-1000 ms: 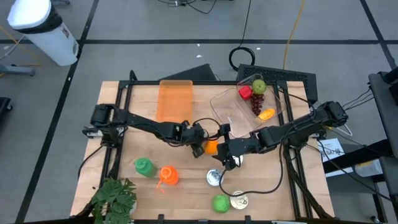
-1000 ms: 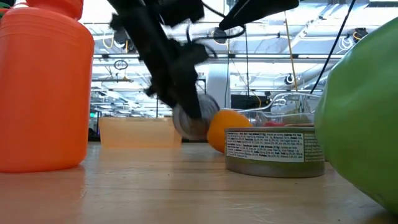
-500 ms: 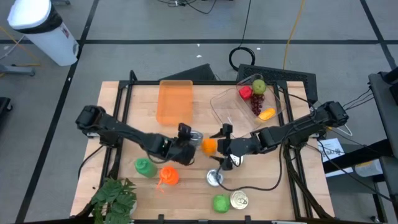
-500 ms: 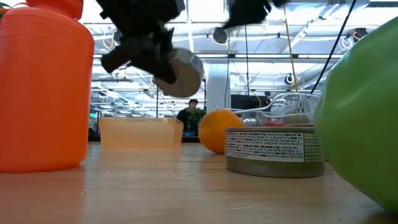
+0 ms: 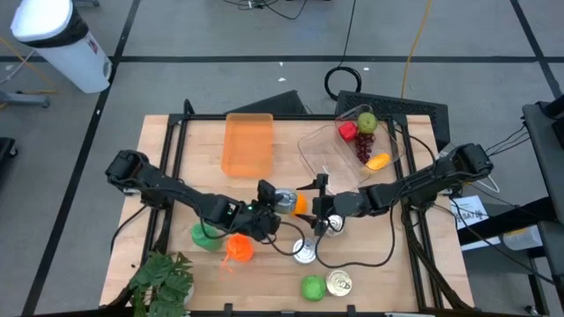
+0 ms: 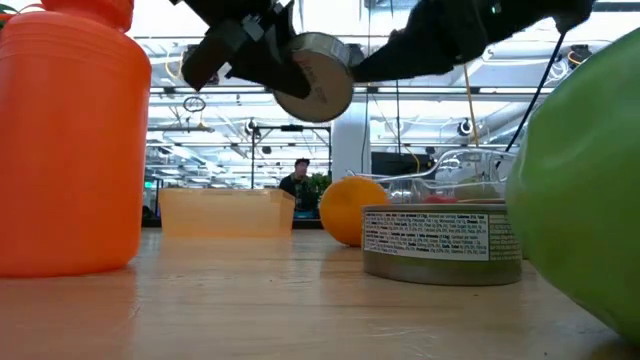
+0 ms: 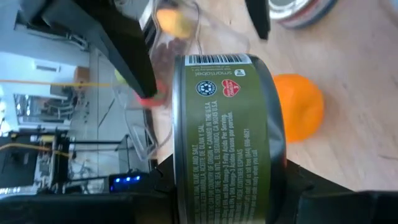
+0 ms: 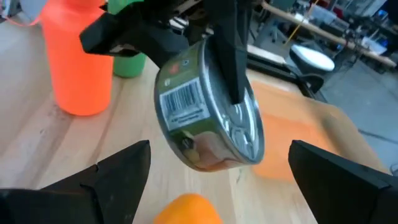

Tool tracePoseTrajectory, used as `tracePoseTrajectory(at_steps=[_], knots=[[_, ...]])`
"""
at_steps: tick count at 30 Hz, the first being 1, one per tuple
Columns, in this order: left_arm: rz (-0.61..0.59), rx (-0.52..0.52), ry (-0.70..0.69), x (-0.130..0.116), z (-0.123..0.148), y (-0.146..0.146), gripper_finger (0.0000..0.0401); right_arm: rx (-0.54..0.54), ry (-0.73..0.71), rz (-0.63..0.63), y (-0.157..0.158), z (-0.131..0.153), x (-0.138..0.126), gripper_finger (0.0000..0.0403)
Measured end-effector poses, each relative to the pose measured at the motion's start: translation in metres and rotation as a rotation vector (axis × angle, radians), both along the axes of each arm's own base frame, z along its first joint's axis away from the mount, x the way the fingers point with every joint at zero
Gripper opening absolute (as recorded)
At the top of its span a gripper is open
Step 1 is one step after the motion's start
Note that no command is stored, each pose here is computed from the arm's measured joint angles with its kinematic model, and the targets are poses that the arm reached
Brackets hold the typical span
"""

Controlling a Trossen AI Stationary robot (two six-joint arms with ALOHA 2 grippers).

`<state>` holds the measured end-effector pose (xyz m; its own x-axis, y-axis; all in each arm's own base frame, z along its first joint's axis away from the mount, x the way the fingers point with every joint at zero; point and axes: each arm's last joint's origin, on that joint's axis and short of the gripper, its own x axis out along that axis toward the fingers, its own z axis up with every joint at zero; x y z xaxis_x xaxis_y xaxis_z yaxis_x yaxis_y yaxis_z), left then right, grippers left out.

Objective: Pick & Place Food Item
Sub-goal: Put the green tuna can into the left transparent bin

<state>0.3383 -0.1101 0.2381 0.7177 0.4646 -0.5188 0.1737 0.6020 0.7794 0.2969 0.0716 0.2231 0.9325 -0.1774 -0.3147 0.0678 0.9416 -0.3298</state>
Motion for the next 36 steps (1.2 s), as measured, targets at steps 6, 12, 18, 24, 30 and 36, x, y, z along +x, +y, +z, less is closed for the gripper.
tracePoseTrajectory(at_steps=[6,12,18,24,30,36], knots=[[-0.081,-0.058,-0.054,0.007,0.005,-0.003,0.0147,-0.071,0.003,0.063,0.0,-0.004,-0.002,0.036],[-0.117,-0.118,-0.088,0.012,0.008,0.0,0.0147,-0.158,0.014,0.111,0.001,-0.004,-0.002,0.0304],[-0.094,-0.156,-0.116,0.014,0.009,0.005,0.0147,-0.195,0.001,0.181,0.004,-0.002,-0.002,0.0192],[0.036,-0.31,-0.255,0.018,0.012,0.009,0.0176,-0.197,0.0,0.171,0.004,-0.001,-0.002,0.0139],[0.109,-0.333,-0.335,0.012,0.026,0.005,0.033,-0.173,0.012,0.157,0.002,-0.002,-0.002,0.0138],[0.03,-0.404,-0.396,-0.01,0.063,0.001,0.0389,-0.238,0.098,0.034,-0.007,0.001,-0.013,0.0138]])
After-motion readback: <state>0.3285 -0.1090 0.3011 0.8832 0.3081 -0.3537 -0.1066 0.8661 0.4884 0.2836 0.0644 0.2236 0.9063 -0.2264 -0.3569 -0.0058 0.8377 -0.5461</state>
